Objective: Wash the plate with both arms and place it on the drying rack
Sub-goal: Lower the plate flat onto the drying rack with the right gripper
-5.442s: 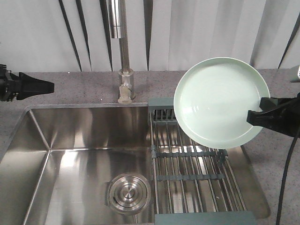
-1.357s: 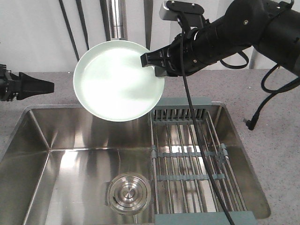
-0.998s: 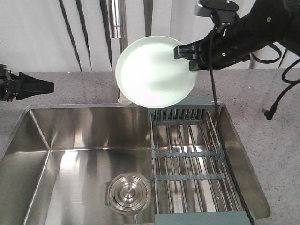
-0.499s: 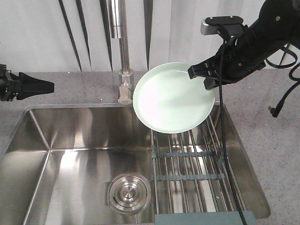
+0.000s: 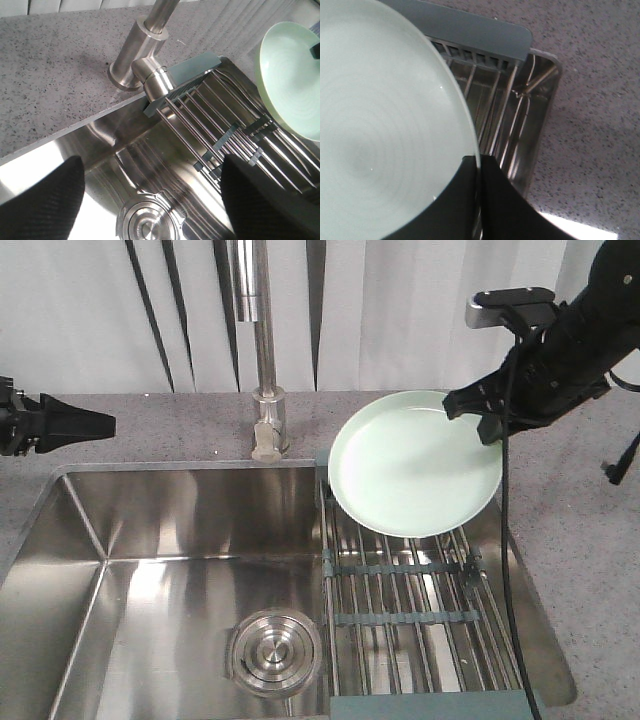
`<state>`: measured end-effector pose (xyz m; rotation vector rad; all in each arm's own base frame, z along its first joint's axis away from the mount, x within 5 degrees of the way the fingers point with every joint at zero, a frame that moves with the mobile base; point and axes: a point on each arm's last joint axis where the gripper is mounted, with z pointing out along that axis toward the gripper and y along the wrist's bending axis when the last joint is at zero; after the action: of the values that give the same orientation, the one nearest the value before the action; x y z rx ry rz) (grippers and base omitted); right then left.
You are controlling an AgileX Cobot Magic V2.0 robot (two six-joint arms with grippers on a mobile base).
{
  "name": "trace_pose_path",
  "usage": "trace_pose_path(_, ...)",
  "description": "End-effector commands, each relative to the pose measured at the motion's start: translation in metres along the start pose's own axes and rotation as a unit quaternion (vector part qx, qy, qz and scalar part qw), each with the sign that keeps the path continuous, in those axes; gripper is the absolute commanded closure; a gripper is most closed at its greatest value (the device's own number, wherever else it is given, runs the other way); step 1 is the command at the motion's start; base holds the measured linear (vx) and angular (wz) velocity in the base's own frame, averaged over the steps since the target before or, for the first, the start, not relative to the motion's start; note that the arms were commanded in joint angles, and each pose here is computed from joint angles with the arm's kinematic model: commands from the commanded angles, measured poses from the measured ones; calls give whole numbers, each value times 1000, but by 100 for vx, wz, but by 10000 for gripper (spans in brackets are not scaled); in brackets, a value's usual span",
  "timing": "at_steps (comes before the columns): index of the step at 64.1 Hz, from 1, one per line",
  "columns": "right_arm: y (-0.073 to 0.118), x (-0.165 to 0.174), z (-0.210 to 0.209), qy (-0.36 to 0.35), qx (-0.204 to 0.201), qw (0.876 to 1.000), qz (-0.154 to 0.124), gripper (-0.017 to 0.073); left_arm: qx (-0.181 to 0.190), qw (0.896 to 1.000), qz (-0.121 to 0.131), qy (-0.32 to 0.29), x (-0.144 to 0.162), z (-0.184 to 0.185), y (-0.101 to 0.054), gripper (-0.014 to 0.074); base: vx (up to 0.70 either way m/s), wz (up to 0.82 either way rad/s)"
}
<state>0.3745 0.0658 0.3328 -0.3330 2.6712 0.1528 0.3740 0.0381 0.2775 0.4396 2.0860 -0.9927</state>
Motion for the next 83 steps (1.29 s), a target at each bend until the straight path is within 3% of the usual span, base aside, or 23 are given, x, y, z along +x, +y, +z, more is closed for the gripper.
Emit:
trace_pose_path(1,-6,0,-18,-38,6,999,-5,561,29,998,23,-42,-20,-12,-24,60,0,0)
trace_pose_path(24,-9,22,27,-35,13,999,1,545,29,998,23,-42,-20,-12,-24,60,0,0)
trace_pose_path(45,-10,25,41,-49,14,999,5,527,29,998,23,-42,-20,-12,-24,60,0,0)
trace_pose_path(52,-2,25,51,-39,9,999,-7,522,29,998,23,-42,-20,-12,-24,60,0,0)
trace_pose_path(65,28,23,70,-34,9,998,-53,491,29,998,23,-42,-20,-12,-24,60,0,0)
trace_pose_path(83,30,23,77,-28,24,998,-49,401,29,998,23,-42,-20,-12,-24,60,0,0)
